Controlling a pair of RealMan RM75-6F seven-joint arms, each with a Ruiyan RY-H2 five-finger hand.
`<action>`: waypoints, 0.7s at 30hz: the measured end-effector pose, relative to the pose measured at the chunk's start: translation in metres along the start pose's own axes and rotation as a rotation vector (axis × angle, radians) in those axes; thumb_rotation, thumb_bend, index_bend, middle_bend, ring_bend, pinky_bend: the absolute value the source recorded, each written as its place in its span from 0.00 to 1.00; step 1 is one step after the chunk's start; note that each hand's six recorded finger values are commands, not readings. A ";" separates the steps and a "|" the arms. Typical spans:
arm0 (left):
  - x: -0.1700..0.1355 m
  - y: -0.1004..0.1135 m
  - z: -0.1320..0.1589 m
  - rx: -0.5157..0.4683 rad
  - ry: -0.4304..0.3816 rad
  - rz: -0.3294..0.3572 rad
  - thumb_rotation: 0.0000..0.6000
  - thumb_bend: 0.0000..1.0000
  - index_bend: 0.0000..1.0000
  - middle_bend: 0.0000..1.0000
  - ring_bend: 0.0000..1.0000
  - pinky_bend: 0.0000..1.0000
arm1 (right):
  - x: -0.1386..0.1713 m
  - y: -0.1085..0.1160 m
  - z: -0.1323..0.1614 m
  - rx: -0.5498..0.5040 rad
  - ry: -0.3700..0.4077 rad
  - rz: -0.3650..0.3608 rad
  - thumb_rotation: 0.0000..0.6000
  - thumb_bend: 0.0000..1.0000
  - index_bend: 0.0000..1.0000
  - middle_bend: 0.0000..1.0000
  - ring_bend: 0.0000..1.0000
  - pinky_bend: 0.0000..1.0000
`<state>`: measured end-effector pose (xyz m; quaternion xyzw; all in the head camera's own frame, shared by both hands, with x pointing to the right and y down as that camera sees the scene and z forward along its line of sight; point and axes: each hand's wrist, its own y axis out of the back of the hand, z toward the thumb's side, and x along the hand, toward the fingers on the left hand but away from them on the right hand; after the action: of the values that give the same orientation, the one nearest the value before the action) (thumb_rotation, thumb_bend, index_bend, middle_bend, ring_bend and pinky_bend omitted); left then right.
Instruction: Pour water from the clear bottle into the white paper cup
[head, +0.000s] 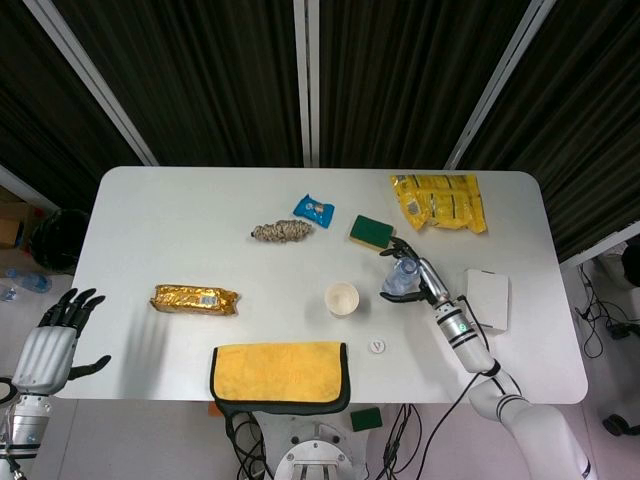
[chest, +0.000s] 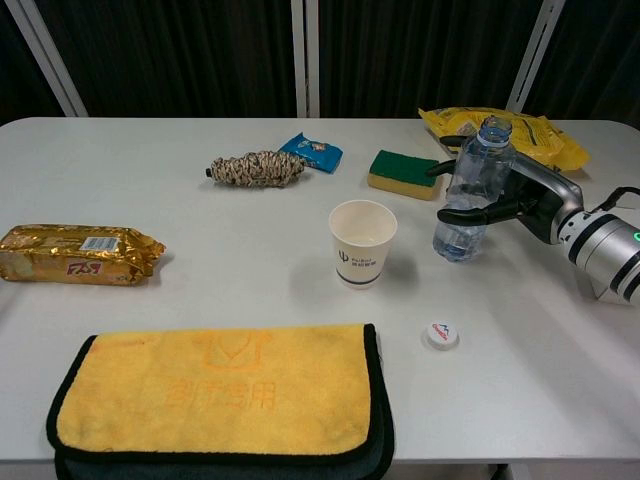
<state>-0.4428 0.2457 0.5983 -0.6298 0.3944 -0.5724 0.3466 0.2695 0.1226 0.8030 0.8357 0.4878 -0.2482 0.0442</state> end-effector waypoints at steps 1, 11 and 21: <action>0.000 0.000 0.000 0.001 -0.001 0.000 1.00 0.04 0.16 0.11 0.05 0.19 | 0.002 0.002 0.000 0.015 0.004 -0.001 1.00 0.00 0.00 0.01 0.00 0.00; -0.002 0.003 0.001 0.005 0.002 0.009 1.00 0.04 0.16 0.11 0.05 0.19 | 0.051 0.044 -0.002 0.346 -0.001 -0.037 1.00 0.00 0.00 0.00 0.00 0.00; -0.001 0.003 0.007 0.005 -0.010 0.021 1.00 0.04 0.16 0.11 0.05 0.19 | 0.162 0.100 0.022 0.714 -0.088 -0.255 1.00 0.00 0.00 0.00 0.00 0.00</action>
<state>-0.4361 0.2452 0.5947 -0.6276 0.3978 -0.5664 0.3564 0.4103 0.1917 0.6931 0.7197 0.4685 -0.4415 -0.2600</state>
